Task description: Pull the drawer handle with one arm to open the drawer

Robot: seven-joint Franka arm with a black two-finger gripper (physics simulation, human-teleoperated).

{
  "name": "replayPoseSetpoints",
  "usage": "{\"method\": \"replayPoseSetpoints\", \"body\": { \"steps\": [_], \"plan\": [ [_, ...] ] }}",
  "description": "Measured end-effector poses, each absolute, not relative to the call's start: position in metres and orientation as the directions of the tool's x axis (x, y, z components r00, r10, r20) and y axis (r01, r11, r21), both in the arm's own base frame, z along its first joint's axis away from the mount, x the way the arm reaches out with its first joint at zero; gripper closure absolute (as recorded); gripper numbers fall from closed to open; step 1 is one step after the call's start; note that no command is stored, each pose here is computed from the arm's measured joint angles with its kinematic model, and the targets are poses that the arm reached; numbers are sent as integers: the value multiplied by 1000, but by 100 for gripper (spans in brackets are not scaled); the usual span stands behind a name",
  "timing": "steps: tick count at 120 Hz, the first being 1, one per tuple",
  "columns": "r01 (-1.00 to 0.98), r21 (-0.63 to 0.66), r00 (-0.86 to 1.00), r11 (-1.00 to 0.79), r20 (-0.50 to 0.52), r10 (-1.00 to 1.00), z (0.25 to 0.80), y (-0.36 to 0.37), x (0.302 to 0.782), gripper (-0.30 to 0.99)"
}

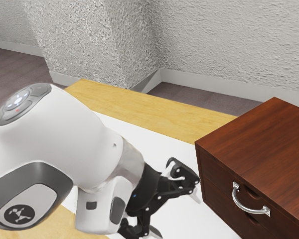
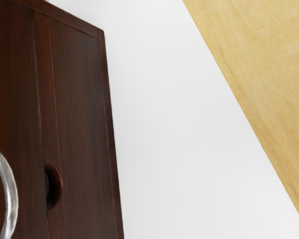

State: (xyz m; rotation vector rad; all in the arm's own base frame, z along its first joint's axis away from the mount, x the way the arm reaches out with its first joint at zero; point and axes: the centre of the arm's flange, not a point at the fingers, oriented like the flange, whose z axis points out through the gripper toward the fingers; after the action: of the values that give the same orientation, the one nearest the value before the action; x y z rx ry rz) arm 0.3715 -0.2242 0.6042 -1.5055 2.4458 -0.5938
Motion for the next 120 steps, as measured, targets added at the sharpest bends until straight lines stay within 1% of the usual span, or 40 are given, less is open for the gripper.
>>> {"method": "replayPoseSetpoints", "body": {
  "steps": [24, 61, 79, 106, 120],
  "plan": [
    [-732, -502, -546, 461, 29, -837, 593, -239, 384, 0],
    [-694, -532, -573, 486, -2, -820, 577, -233, 412, 0],
    [-685, -531, -581, 499, -14, -814, 572, -231, 418, 0],
    [-677, -527, -592, 514, -25, -806, 558, -240, 444, 0],
    [-672, -528, -596, 519, -30, -802, 556, -241, 449, 0]
  ]
}}
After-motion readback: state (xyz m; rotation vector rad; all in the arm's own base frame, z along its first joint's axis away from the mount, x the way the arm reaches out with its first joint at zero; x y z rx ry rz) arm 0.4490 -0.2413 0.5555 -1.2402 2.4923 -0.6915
